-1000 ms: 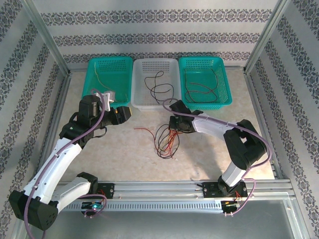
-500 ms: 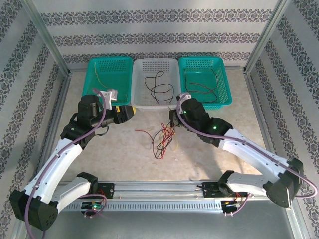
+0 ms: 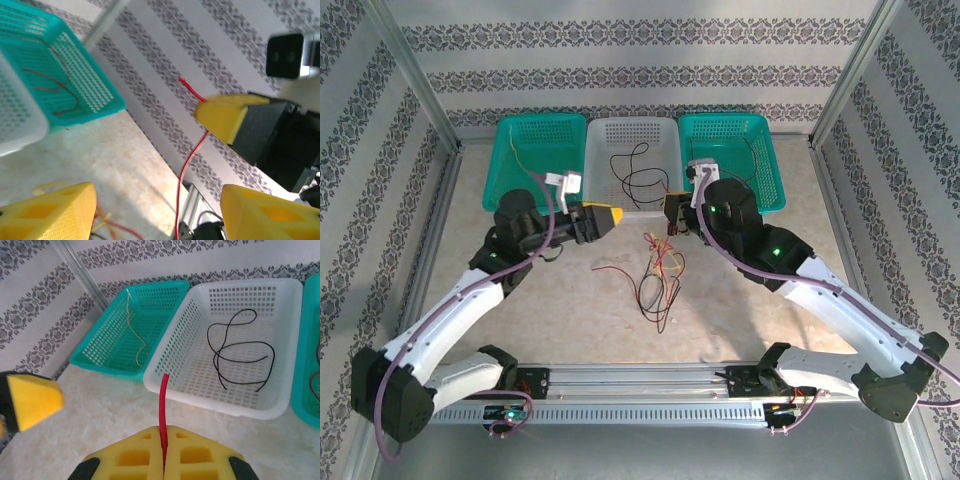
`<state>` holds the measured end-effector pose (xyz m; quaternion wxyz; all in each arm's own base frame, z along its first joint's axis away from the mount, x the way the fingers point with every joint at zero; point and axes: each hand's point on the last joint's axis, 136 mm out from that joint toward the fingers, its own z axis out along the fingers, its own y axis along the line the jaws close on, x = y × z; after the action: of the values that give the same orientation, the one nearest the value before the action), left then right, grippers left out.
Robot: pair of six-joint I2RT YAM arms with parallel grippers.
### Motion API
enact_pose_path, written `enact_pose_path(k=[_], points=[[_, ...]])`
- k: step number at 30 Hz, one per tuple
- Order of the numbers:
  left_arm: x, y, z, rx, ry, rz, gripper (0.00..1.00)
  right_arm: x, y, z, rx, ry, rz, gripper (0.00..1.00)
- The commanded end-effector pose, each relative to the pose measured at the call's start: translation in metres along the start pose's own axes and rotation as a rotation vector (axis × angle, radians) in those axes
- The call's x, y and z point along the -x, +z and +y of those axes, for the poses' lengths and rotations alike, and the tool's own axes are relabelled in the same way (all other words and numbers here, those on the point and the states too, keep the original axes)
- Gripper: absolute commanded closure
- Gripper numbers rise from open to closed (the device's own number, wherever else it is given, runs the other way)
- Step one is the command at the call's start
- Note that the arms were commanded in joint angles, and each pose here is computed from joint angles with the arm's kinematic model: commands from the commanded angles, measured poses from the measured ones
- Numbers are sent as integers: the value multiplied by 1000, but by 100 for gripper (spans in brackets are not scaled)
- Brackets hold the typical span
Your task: Untangle the cables
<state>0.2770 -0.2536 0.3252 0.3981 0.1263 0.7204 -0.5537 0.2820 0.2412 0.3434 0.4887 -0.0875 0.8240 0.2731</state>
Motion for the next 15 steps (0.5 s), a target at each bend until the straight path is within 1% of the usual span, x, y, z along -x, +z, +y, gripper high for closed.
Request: enact_pose_path(k=[1, 4, 7, 10, 14, 15], points=[[1, 24, -36, -140, 78, 2, 33, 12, -2, 15, 49, 14, -19, 100], [-13, 45, -38, -154, 96, 56, 34, 14, -4, 20, 77, 40, -22, 100], [-20, 56, -33, -154, 85, 78, 35, 14, -6, 23, 102, 71, -30, 100], [-24, 62, -34, -173, 72, 92, 36, 14, -7, 27, 131, 105, -40, 100], [-31, 65, -44, -211, 63, 119, 39, 17, -4, 33, 168, 151, -51, 100], [-33, 64, -43, -212, 63, 120, 41, 18, -3, 35, 176, 161, -52, 100]])
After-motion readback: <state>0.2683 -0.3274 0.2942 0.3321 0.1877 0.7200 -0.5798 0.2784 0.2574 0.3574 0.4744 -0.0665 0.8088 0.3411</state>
